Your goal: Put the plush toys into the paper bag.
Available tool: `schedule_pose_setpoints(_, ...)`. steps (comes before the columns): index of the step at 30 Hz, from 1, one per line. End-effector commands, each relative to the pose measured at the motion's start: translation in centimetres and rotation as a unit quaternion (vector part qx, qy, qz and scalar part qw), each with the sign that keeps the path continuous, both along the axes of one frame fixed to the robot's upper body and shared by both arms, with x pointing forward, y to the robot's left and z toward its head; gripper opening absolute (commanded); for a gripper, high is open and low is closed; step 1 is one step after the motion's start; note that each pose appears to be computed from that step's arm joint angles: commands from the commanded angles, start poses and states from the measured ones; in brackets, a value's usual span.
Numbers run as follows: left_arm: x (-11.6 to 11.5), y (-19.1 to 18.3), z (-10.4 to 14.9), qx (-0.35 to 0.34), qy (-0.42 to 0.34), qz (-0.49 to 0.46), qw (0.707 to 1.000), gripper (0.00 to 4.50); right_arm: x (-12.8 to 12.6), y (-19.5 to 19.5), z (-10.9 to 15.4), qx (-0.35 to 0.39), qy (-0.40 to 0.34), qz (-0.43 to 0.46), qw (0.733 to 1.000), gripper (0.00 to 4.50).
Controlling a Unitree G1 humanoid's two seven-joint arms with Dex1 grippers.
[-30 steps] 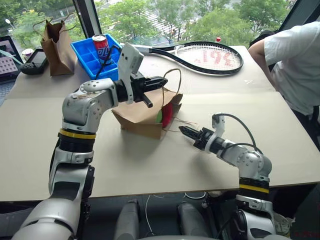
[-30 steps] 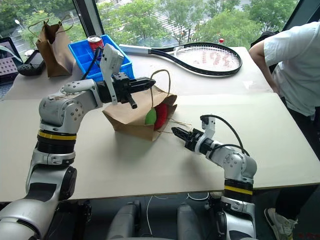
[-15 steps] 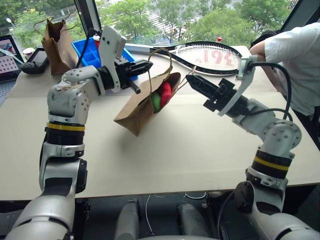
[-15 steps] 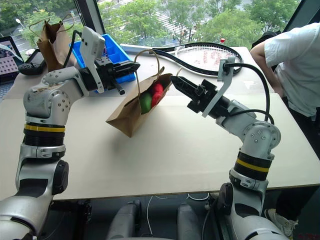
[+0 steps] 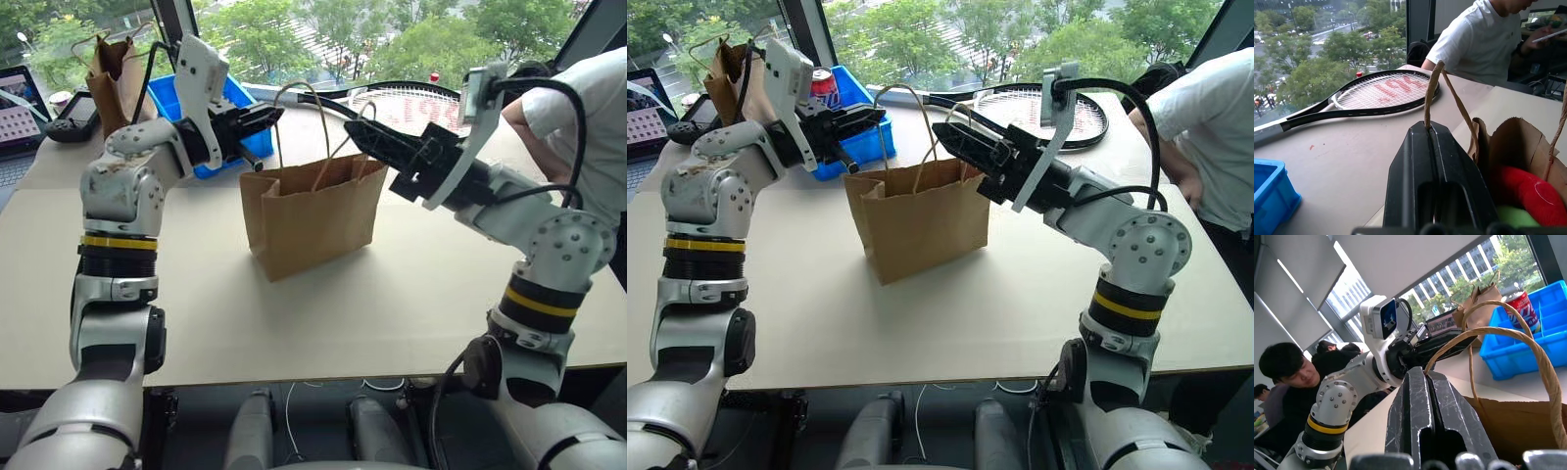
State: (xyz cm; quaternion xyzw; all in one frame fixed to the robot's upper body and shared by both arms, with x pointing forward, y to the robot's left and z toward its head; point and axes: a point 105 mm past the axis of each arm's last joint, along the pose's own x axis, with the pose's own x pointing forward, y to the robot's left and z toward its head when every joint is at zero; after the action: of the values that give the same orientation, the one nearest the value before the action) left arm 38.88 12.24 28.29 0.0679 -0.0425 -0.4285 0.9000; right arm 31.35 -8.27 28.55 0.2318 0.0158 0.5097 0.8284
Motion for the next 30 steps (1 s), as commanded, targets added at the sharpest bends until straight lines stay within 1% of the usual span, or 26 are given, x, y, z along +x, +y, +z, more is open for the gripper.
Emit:
schedule_pose_setpoints(1, -2.1, -0.4, 0.7, -0.001, 0.008, -0.052, 0.999, 1.53, -1.3, -0.7, 0.3, -0.022, -0.012, 0.009, 1.0, 0.59)
schedule_pose_setpoints(2, -2.4, -0.3, 0.6, 0.002, 0.011, -0.058, 0.998, 1.91, -1.5, -0.9, 0.2, -0.026, -0.011, 0.011, 1.0, 0.8)
schedule_pose_setpoints(3, -2.5, -0.1, 0.5, 0.005, 0.012, -0.058, 0.998, 2.34, -1.7, -1.1, 0.2, -0.03, -0.011, 0.011, 0.999, 1.18)
schedule_pose_setpoints(4, -2.6, 0.1, 0.5, 0.008, 0.012, -0.056, 0.998, 2.64, -1.8, -1.3, 0.3, -0.032, -0.012, 0.011, 0.999, 1.49)
schedule_pose_setpoints(5, -2.5, 0.5, 0.6, 0.012, 0.01, -0.049, 0.999, 3.06, -1.9, -1.6, 0.5, -0.035, -0.014, 0.01, 0.999, 1.86)
schedule_pose_setpoints(6, -2.5, 1.2, 0.8, 0.02, 0.002, -0.043, 0.999, 3.34, -2.1, -2.0, 0.8, -0.039, -0.017, 0.01, 0.999, 2.18)
schedule_pose_setpoints(8, -2.9, 2.8, 1.4, 0.034, -0.013, -0.04, 0.999, 4.16, -2.7, -2.9, 1.3, -0.048, -0.024, 0.012, 0.998, 2.93)
schedule_pose_setpoints(9, -3.1, 3.5, 1.6, 0.039, -0.018, -0.039, 0.998, 4.48, -3.0, -3.2, 1.5, -0.053, -0.026, 0.014, 0.998, 3.26)
schedule_pose_setpoints(10, -3.3, 4.3, 1.8, 0.045, -0.027, -0.039, 0.998, 4.5, -3.5, -3.7, 1.6, -0.061, -0.027, 0.018, 0.998, 3.55)
schedule_pose_setpoints(12, -4.1, 5.7, 2.0, 0.049, -0.04, -0.045, 0.997, 4.5, -4.3, -4.7, 1.6, -0.087, -0.025, 0.021, 0.996, 4.27)
schedule_pose_setpoints(13, -4.6, 6.3, 1.8, 0.047, -0.038, -0.053, 0.997, 4.5, -4.6, -5.2, 1.4, -0.103, -0.023, 0.017, 0.994, 4.46)
schedule_pose_setpoints(15, -6.1, 7.1, 0.3, 0.065, -0.022, -0.082, 0.994, 4.5, -4.9, -6.1, 0.4, -0.145, -0.014, 0.0, 0.989, 4.46)
schedule_pose_setpoints(17, -7.3, 7.8, -1.6, 0.072, 0.004, -0.098, 0.993, 4.5, -5.1, -6.4, -1.6, -0.211, -0.008, -0.013, 0.977, 4.46)
schedule_pose_setpoints(18, -7.6, 8.2, -2.7, 0.072, 0.016, -0.098, 0.992, 4.5, -5.2, -6.2, -2.9, -0.242, -0.004, -0.015, 0.97, 4.46)
schedule_pose_setpoints(20, -8.1, 8.6, -4.0, 0.077, 0.027, -0.097, 0.992, 4.5, -5.5, -5.9, -4.6, -0.281, -0.004, -0.009, 0.96, 4.46)
schedule_pose_setpoints(21, -8.3, 8.6, -4.7, 0.078, 0.028, -0.098, 0.992, 4.5, -5.4, -5.7, -5.7, -0.303, -0.005, -0.012, 0.953, 4.22)
schedule_pose_setpoints(23, -8.5, 8.2, -6.1, 0.077, 0.032, -0.099, 0.992, 4.5, -4.7, -4.9, -7.7, -0.323, -0.014, -0.023, 0.946, 3.69)
schedule_pose_setpoints(25, -8.1, 7.5, -7.0, 0.084, 0.017, -0.086, 0.993, 4.5, -4.3, -4.1, -9.0, -0.341, -0.031, -0.027, 0.939, 3.01)
schedule_pose_setpoints(27, -7.9, 6.5, -7.0, 0.077, 0.003, -0.084, 0.994, 4.5, -3.8, -3.1, -9.9, -0.349, -0.052, -0.031, 0.935, 2.29)
schedule_pose_setpoints(30, -7.7, 5.6, -6.6, 0.061, -0.01, -0.084, 0.995, 4.5, -3.1, -1.5, -10.8, -0.341, -0.077, -0.051, 0.935, 1.27)
